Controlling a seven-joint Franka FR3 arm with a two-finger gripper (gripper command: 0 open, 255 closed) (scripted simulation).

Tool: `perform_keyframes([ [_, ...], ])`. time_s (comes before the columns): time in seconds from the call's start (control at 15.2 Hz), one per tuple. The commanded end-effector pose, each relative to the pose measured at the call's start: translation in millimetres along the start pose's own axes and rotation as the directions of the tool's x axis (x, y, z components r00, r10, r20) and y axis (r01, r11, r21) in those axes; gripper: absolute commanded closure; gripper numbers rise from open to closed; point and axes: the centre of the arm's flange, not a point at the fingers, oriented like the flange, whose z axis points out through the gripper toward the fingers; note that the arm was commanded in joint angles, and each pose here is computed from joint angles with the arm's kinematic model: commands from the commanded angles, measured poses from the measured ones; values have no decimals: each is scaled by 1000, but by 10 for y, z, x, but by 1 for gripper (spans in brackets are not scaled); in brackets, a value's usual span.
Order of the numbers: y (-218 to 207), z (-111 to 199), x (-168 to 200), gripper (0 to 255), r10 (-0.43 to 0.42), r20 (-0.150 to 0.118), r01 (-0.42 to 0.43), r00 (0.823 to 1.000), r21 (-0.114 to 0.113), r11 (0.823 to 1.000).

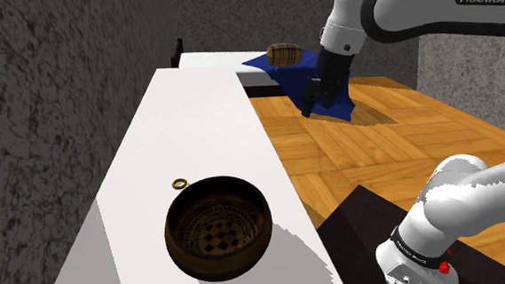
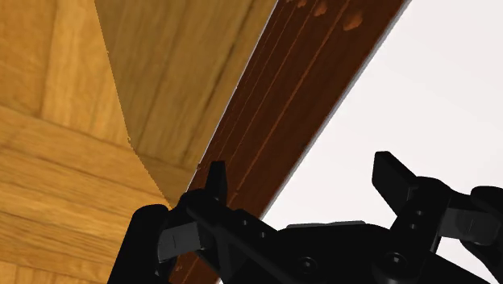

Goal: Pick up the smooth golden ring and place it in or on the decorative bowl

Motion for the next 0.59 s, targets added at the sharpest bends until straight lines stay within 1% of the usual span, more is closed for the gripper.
perform_keyframes([
  [0.0,-261,68,87,0,16,9,-16,1000,-2,1000],
  [0.53,-1236,421,406,0,75,43,-75,996,-14,997],
])
